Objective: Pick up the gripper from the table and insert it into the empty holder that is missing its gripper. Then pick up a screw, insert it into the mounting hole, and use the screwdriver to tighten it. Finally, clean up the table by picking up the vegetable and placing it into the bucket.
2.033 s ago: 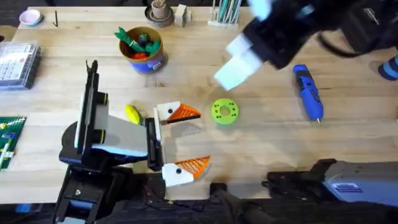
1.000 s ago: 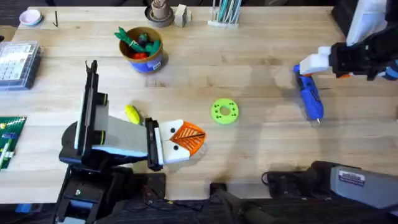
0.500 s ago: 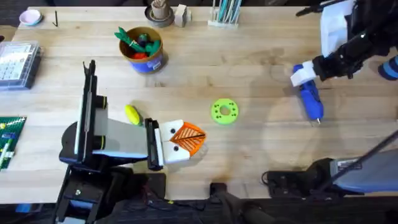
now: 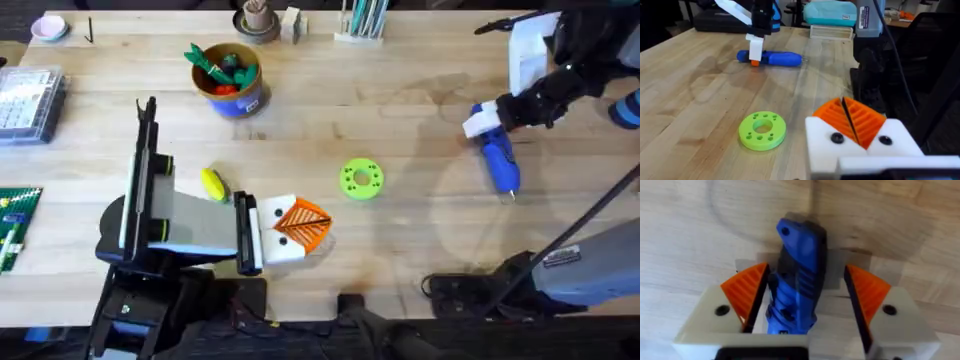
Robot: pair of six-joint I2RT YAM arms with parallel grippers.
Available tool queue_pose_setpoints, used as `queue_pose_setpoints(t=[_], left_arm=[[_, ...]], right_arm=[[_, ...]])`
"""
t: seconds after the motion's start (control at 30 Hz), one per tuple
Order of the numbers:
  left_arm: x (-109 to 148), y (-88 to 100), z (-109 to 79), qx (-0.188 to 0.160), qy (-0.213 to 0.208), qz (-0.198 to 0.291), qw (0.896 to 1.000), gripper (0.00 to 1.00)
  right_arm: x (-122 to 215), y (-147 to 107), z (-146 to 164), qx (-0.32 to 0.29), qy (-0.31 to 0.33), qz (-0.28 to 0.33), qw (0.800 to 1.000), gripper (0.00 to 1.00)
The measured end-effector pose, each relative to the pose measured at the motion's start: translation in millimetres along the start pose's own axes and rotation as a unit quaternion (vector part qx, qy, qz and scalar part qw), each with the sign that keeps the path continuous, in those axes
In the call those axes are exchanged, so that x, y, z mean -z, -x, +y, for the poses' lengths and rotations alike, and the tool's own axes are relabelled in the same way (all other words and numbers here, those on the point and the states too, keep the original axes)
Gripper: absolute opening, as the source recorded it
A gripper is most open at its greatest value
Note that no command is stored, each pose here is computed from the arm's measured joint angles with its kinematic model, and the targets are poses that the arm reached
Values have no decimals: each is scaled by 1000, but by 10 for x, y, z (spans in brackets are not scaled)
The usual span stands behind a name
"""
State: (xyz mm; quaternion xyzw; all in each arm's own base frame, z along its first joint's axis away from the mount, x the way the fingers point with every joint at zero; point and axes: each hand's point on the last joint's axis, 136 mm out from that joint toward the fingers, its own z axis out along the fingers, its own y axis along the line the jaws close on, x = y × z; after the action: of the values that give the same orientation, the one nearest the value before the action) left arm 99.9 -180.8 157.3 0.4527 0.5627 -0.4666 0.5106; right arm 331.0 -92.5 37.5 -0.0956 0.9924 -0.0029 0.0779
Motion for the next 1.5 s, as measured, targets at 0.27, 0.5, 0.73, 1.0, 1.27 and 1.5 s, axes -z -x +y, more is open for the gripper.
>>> queue_pose_setpoints(t=[0.27, 0.5, 0.73, 1.0, 1.27, 1.5], left_arm=[[0, -2, -4, 1, -1, 0, 1000, 4], [0, -1, -5, 1, -1, 0, 1000, 4], [0, -2, -6, 1, -2, 0, 1000, 4], [0, -1, -6, 1, -2, 0, 1000, 4], [0, -3, -5, 1, -2, 0, 1000, 4], [0, -2, -6, 1, -2, 0, 1000, 4]], right_arm=[[1, 74, 12, 3, 6, -17, 1000, 921], [-5, 69, 57, 6, 18, -17, 1000, 693], [-24, 62, 57, 8, 19, -14, 1000, 30], [14, -62, 126, 5, 35, 15, 999, 23], [486, 193, 118, 17, 6, -44, 999, 23], [1067, 480, 395, 29, -18, -132, 991, 22]])
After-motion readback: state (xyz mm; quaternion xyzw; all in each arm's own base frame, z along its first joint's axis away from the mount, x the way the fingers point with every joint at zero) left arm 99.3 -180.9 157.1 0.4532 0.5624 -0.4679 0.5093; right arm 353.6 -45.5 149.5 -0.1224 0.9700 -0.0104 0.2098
